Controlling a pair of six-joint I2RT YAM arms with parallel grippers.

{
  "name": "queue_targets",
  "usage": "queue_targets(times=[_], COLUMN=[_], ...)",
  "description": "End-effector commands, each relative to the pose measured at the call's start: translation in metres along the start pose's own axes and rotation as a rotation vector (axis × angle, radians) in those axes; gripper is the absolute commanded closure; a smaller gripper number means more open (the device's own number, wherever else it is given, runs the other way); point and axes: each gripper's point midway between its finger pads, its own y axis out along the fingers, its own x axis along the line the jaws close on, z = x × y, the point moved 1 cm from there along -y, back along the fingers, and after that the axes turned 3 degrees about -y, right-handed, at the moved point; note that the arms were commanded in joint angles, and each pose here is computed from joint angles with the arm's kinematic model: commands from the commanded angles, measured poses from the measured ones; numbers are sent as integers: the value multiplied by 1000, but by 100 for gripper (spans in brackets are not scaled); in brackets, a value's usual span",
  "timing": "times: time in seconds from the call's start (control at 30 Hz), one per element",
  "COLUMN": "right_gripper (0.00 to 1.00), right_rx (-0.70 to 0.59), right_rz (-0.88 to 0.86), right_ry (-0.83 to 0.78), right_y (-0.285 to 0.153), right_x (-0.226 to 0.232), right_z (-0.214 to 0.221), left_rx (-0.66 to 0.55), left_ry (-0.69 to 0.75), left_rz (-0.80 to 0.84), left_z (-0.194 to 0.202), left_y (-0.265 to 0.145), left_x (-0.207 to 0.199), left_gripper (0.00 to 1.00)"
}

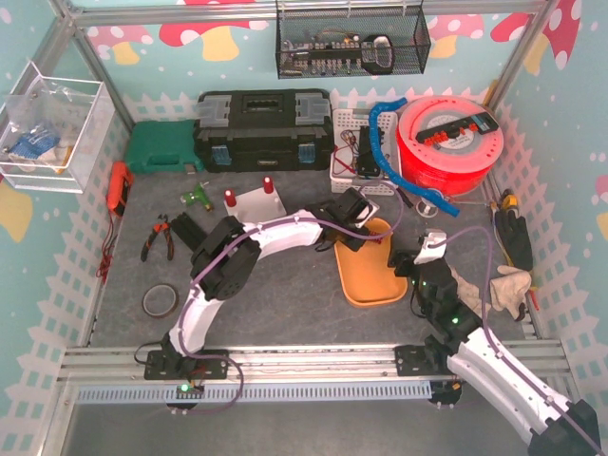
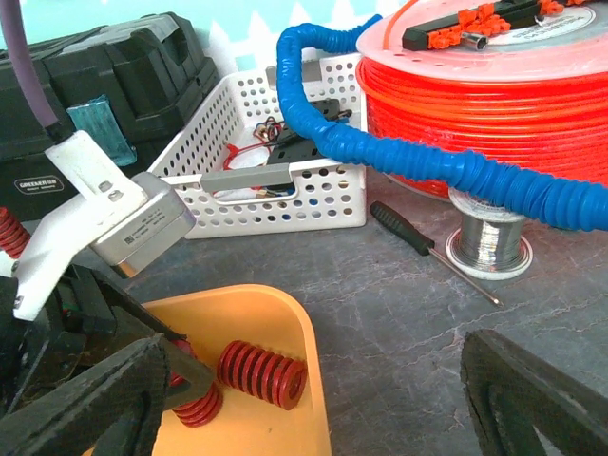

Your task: Install the large spring

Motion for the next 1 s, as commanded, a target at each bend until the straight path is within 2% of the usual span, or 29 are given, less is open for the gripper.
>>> queue_targets(times=[0.0,0.1,0.23,0.53,0.73,0.97], right_gripper=[15,12,2,1,1,1], right_rx=[-11,-5,-7,-30,-28,77], right_rz=[3,-20,-64,-119,-212,-411], right_ry=[-4,-8,-13,2,-26,-81], right_y=[0,0,-1,-1,4,19], right_x=[-1,4,13,29,52,93], right_z=[-2,-5,-13,-44,-63,-37], left_rx=[-58,-89,-146,-304,-387,-407], left_ry=[7,1,-1,-3,-65,-183], left_rz=[38,67,91,54,-36,-184], left_z=[-20,-31,-48,-84,-92,-73], left_y=[-33,-48,-74,-137,-176,-197], left_x=[-18,-25,-32,-30,5,71], left_gripper=[90,90,91,93,94,93])
